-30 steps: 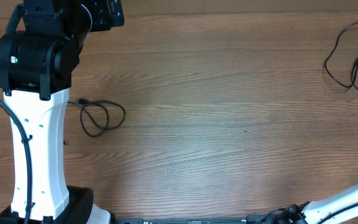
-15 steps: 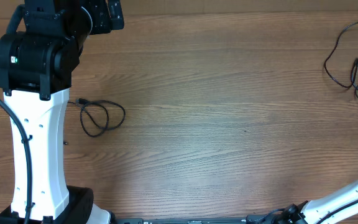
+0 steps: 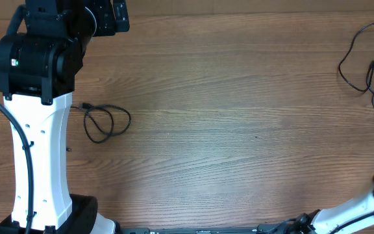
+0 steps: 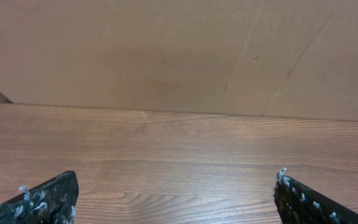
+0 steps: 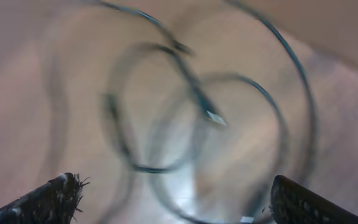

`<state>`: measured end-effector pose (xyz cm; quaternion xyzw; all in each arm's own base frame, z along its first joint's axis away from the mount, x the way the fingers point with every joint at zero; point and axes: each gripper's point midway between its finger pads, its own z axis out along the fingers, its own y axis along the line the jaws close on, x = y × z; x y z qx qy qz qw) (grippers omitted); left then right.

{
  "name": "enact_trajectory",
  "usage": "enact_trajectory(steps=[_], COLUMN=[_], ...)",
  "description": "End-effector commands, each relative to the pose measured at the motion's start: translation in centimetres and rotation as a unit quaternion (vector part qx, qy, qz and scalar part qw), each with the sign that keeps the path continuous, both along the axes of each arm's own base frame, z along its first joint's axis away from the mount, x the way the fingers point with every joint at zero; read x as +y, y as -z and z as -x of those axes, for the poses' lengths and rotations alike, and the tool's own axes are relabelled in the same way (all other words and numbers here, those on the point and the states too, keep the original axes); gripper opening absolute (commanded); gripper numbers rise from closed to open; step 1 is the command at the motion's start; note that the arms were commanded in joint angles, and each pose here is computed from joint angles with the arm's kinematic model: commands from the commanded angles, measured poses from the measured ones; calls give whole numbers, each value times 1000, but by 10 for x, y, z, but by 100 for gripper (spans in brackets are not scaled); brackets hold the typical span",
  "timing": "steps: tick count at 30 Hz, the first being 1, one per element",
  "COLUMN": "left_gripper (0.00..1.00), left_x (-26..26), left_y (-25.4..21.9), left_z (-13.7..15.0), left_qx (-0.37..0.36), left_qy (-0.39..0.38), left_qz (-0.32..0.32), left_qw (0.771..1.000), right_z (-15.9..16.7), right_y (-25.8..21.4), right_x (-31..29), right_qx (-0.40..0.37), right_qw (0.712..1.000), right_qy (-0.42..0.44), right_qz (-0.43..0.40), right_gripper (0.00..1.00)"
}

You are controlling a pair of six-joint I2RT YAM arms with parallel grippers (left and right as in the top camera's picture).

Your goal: Untangle cables

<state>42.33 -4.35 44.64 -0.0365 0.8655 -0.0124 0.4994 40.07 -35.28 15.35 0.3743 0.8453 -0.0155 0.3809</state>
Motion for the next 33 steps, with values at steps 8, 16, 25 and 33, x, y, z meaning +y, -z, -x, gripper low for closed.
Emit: enact_trajectory(steps=[8,16,25,33], left_gripper=[100,100,100,100], left_x=[-1,7,77,166], left_y=[-15,-22,-58,-75], left_z=[-3,-2,34,118], left_qx=[-28,-42,-79,-83], left_qy=[5,-9,-94,-212], left_qz=[-10,-28,-27,-15], left_qw=[1000,999,992,974], right_z=[-91,-74,-7,53], right_y=[-156,-136,-75,-29], right_x=[269,505,669,760], right_qx=[-117,-134,-85,-60], right_qw=[926,801,683,607], right_qy=[-335,-580,-725,-792], right_qz=[130,63,24,7], right_gripper=[100,100,100,100])
